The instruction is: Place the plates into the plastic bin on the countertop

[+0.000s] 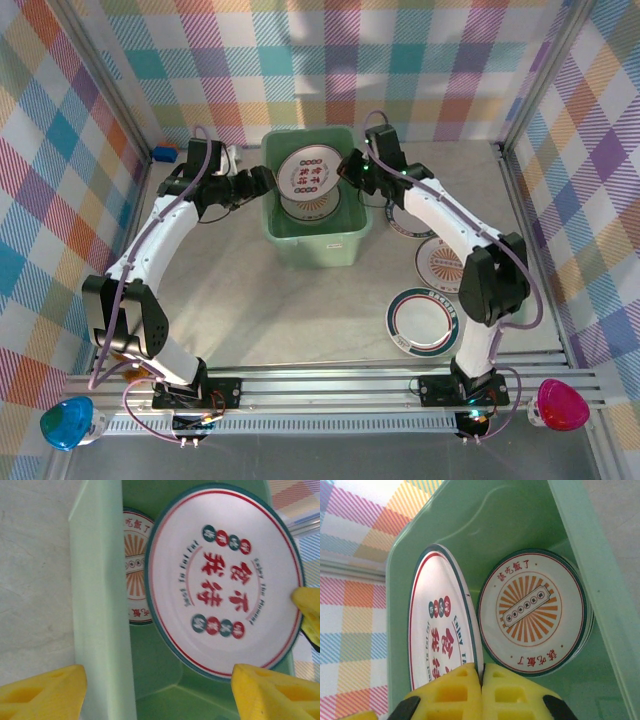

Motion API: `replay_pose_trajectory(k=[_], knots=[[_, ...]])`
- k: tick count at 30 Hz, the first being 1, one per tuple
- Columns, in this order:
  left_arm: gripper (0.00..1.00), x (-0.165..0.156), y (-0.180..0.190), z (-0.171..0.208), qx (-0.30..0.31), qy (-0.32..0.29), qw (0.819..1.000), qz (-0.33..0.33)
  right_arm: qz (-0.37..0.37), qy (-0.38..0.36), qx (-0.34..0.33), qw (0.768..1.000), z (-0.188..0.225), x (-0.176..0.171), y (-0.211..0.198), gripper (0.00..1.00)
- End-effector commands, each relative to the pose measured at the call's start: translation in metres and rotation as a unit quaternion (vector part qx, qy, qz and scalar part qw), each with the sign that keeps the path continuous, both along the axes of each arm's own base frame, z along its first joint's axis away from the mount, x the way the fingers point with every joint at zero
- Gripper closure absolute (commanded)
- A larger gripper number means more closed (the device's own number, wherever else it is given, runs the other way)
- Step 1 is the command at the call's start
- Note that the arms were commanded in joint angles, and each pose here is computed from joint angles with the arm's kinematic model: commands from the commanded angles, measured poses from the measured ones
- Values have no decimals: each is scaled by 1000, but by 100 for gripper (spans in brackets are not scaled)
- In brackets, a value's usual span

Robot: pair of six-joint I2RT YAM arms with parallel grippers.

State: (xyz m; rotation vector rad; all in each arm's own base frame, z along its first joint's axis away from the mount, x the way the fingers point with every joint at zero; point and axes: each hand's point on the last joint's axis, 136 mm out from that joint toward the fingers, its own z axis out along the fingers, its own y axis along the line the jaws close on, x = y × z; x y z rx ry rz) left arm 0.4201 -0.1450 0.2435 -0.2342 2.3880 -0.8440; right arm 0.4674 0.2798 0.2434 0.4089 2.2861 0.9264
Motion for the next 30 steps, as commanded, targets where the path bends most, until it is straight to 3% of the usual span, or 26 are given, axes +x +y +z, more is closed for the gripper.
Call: replay_pose_trajectory(k=[1, 22, 30], knots=[[25, 2, -7, -7, -26, 12, 1000, -11, -31, -19, 19, 999, 20, 17, 13, 100], [27, -30, -63, -11, -101, 8, 995, -26, -218, 44, -64, 973, -27, 6, 2, 100], [26, -39, -56, -4, -74, -3, 997, -28, -277, 84, -56, 955, -55, 3, 2, 100]])
